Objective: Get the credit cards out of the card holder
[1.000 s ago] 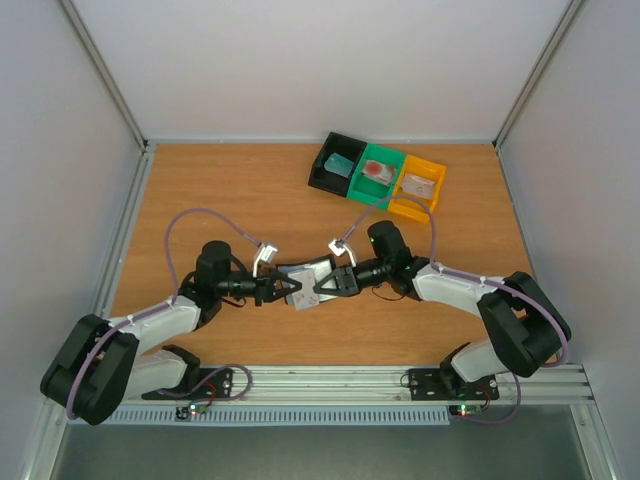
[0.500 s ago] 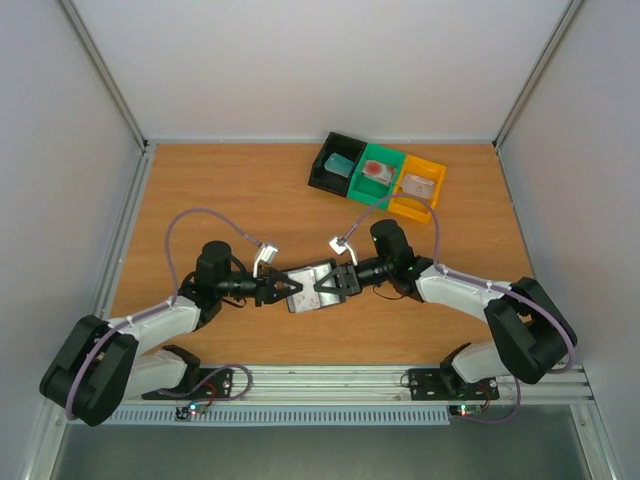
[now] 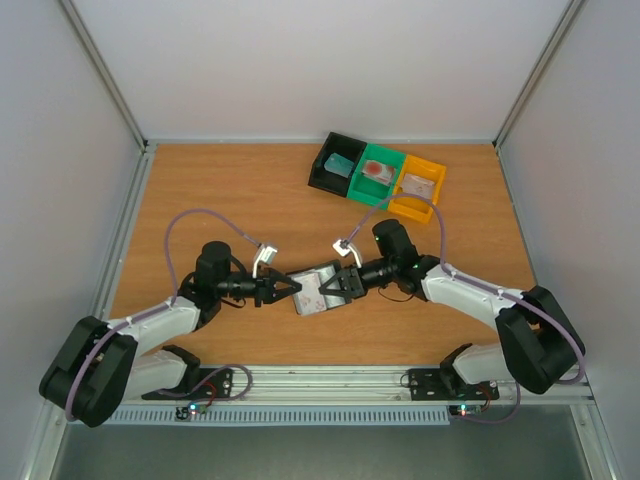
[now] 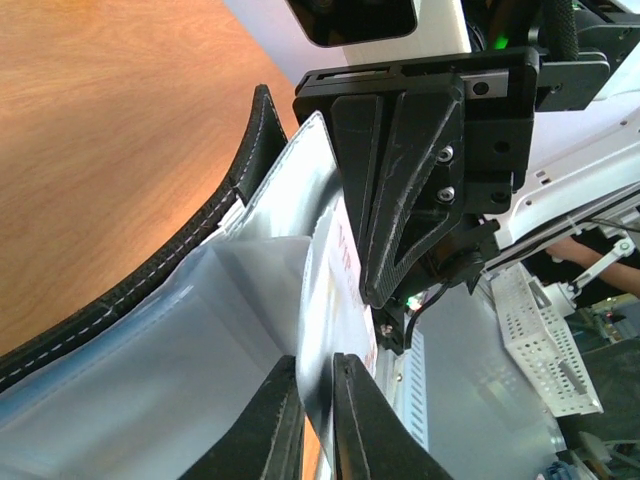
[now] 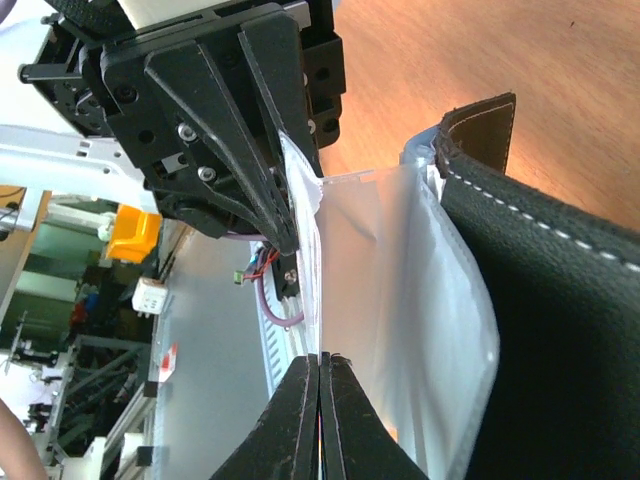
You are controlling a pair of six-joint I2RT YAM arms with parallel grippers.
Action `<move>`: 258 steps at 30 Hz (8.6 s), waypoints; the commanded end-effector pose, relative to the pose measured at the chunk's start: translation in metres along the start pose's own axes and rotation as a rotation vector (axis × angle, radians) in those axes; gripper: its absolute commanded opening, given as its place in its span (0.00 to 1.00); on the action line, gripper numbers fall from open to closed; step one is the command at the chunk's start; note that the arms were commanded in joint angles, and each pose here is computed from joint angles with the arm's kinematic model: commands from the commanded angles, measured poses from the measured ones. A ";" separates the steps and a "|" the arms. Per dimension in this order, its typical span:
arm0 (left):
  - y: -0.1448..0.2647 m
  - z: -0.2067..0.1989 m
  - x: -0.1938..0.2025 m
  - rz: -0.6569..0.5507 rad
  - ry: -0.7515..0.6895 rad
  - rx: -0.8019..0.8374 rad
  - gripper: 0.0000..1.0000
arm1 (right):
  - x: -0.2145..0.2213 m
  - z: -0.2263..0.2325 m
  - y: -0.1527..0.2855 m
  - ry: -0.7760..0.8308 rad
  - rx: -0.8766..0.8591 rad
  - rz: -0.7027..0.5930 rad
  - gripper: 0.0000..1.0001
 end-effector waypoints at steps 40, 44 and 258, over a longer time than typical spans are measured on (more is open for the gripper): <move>-0.013 0.048 -0.003 0.049 -0.224 -0.392 0.07 | -0.054 0.037 0.087 0.091 0.343 -0.122 0.01; -0.020 0.055 -0.003 0.035 -0.139 -0.478 0.17 | -0.058 0.054 0.093 0.122 0.319 -0.129 0.01; 0.149 0.039 -0.038 -0.471 -0.298 -1.395 0.99 | -0.001 -0.060 0.253 0.207 1.474 -0.921 0.99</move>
Point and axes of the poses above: each gripper's point midway between its finger pads, its own y axis back along the fingers, its own z axis along the line the jaws close on, x = y × z, the point moved 8 cm from there along y, back along the fingers, and after that the axes turned 1 degree about y, right-handed, at the moved point
